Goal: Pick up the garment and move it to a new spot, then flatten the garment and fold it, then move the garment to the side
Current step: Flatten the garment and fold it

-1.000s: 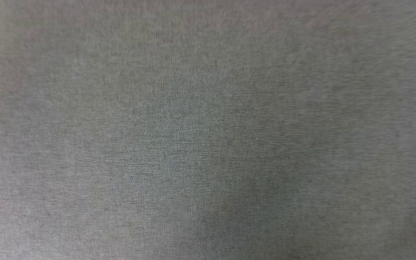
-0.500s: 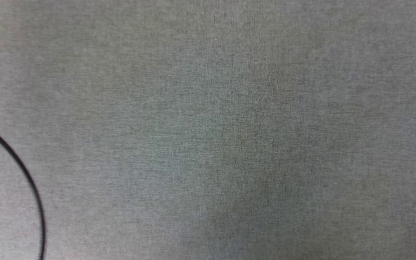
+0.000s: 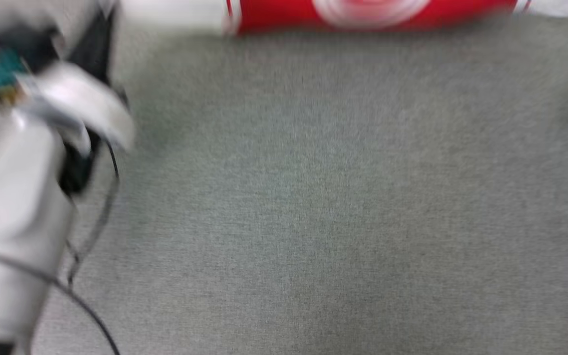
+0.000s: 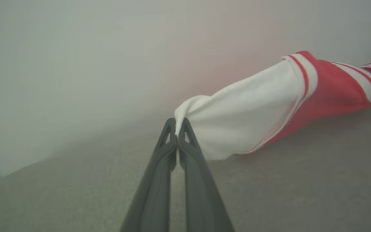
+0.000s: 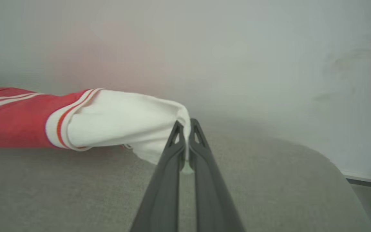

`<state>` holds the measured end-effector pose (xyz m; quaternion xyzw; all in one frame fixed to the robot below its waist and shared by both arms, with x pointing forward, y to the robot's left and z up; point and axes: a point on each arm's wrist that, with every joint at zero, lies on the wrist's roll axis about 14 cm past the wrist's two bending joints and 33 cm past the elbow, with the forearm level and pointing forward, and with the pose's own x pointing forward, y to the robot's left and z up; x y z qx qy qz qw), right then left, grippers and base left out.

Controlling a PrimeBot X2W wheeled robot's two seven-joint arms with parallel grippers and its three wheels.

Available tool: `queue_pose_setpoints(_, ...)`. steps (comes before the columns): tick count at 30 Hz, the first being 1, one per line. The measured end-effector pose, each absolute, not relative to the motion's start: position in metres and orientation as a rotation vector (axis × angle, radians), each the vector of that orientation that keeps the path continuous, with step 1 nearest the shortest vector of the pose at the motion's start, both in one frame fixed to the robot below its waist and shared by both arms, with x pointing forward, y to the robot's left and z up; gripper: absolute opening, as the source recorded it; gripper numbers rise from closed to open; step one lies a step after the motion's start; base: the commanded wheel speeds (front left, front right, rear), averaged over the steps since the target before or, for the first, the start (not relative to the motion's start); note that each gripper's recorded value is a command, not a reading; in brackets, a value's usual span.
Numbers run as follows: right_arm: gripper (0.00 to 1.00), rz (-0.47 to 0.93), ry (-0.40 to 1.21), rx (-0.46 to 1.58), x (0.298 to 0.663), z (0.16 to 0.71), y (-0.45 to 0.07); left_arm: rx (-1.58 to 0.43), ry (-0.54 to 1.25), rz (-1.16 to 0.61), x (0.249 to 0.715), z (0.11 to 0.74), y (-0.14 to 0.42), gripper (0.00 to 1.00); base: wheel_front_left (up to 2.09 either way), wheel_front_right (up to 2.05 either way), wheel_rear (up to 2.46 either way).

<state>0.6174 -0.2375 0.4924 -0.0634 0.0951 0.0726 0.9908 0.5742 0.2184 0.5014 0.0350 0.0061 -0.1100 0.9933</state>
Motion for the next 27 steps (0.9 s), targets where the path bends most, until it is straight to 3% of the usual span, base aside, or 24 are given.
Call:
queue_pose_setpoints(12, 0.00, 0.230, 0.365, -0.141, 0.491, 0.458, -0.236, 0.051, 0.186, -0.219, 0.439, 0.453, 0.230, 0.00, 0.00, 0.00, 0.00)
queue_pose_setpoints(27, 0.00, 0.208, 0.588, -0.138, 0.377, 0.418, -0.268, -0.004, 0.362, -0.196, 0.344, 0.413, 0.224, 0.00, 0.00, 0.00, 0.00)
